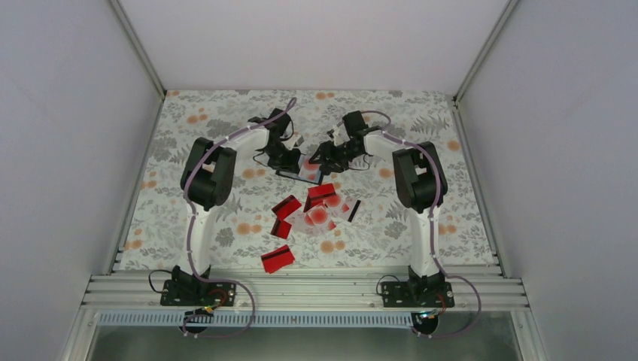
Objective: Put the credit cards into the card holder
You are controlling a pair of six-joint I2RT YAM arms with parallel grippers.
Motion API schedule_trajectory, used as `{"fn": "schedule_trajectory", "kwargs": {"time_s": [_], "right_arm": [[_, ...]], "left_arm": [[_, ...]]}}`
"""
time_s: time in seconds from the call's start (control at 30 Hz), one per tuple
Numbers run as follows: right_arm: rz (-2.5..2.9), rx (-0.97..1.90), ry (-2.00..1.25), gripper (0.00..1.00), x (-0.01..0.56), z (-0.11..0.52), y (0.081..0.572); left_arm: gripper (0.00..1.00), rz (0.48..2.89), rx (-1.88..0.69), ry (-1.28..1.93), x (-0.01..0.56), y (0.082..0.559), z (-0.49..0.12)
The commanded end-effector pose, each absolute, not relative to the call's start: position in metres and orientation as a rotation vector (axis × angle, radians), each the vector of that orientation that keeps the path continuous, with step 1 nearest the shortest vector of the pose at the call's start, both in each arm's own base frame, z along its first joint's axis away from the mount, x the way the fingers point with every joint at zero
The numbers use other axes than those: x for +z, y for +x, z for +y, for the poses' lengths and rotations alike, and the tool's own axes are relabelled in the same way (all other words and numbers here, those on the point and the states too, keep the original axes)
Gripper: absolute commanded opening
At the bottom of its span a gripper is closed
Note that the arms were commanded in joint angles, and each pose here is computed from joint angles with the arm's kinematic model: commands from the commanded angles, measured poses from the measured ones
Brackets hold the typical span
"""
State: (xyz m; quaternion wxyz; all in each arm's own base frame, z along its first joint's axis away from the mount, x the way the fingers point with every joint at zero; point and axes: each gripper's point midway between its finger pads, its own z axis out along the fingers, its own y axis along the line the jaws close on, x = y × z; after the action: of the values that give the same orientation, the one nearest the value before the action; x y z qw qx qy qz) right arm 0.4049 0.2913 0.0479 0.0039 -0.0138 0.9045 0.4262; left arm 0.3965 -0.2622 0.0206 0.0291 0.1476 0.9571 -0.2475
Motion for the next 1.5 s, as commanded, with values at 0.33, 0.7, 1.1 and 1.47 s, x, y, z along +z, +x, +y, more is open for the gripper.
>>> {"fn": "schedule_trajectory", "kwargs": {"time_s": [0.33,0.7,1.1,1.47], "right_arm": [[2.839,1.271,-0.075,0.57,0.053,0.290,0.403],[2.834,1.279,-0.085,0.56,0.054,0.291,0.404],[2.830,1.286,-0.094,0.56,0.055,0.292,0.404],[2.818,1.318,-0.103,0.56,0.056,0.295,0.405]], "left_arm": [[0.12,2.875,-0.677,0.451,0.048,0.408,-0.258],[0.12,2.882,-0.772,0.489,0.039,0.402,-0.268],[0.12,2.935,-0.751,0.486,0.018,0.399,-0.266],[0.12,2.955,-0.744,0.485,0.006,0.398,-0.267]]}}
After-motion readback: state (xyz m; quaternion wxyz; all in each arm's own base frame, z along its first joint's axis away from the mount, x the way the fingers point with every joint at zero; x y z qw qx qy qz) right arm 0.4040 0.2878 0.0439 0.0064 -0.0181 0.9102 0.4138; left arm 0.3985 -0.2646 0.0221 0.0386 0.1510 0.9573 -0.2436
